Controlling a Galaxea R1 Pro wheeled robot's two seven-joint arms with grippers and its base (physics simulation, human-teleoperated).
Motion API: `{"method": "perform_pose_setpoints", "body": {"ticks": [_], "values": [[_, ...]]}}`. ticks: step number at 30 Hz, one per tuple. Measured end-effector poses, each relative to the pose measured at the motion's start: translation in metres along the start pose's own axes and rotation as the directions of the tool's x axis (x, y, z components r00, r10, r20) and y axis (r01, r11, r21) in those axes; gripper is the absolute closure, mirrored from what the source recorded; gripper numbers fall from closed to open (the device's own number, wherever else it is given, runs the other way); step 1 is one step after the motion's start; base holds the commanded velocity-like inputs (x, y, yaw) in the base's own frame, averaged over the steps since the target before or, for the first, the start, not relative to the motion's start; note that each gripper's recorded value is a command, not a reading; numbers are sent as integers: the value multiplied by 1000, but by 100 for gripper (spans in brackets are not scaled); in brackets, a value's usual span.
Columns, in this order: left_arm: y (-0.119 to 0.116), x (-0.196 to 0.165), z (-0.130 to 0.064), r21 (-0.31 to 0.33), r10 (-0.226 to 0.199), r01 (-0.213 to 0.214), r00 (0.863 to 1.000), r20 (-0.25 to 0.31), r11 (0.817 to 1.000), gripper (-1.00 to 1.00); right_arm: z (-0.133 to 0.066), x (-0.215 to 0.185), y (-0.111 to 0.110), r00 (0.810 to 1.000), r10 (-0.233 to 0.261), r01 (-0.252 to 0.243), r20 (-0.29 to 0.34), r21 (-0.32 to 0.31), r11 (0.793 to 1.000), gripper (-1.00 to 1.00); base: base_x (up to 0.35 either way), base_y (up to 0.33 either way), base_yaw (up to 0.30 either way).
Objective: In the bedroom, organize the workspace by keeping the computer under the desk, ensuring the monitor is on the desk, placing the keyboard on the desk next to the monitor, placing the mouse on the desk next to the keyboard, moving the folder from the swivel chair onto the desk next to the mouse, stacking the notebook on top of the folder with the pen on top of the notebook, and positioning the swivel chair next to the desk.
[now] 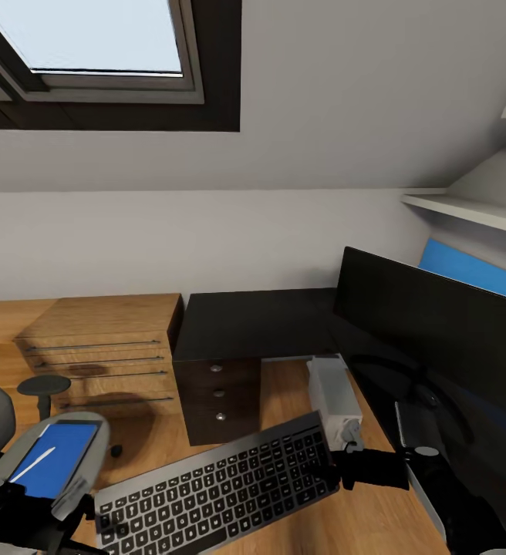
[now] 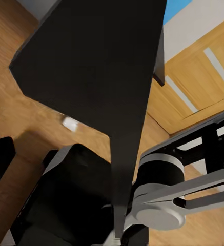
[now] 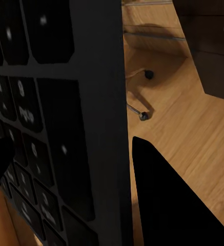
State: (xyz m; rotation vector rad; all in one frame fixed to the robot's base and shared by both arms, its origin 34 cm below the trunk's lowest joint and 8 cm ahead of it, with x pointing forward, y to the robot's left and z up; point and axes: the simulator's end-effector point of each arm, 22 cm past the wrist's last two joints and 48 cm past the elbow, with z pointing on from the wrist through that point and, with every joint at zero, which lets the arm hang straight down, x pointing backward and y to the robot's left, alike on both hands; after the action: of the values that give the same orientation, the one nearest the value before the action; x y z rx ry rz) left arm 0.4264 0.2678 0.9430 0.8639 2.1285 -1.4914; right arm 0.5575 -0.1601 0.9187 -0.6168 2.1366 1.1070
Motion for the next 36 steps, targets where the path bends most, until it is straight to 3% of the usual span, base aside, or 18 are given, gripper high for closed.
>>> {"method": "perform_pose_setpoints", "body": {"ticks": [4,16,30,33,36], "values": [[12,-4,-4,-56,2,-1,1000,17,998,-100,-8,-6,-8,1000,7,-8,26,22,1000,100,0,0,0],[21,-6,-8,-96,1,2,1000,27,995,-100,-32,-23,-31,992,42,-52,117,85,995,100,0,0,0],[52,23,-23,-212,-107,114,993,44,971,-100,-37,-26,-43,989,54,-73,139,132,989,100,0,0,0],[64,33,-28,-260,-138,145,989,49,955,-100,-38,-26,-51,988,58,-81,146,164,983,100,0,0,0],[88,42,-32,-363,-157,167,986,56,917,-100,-38,-26,-59,987,60,-90,149,206,974,100,0,0,0]]}}
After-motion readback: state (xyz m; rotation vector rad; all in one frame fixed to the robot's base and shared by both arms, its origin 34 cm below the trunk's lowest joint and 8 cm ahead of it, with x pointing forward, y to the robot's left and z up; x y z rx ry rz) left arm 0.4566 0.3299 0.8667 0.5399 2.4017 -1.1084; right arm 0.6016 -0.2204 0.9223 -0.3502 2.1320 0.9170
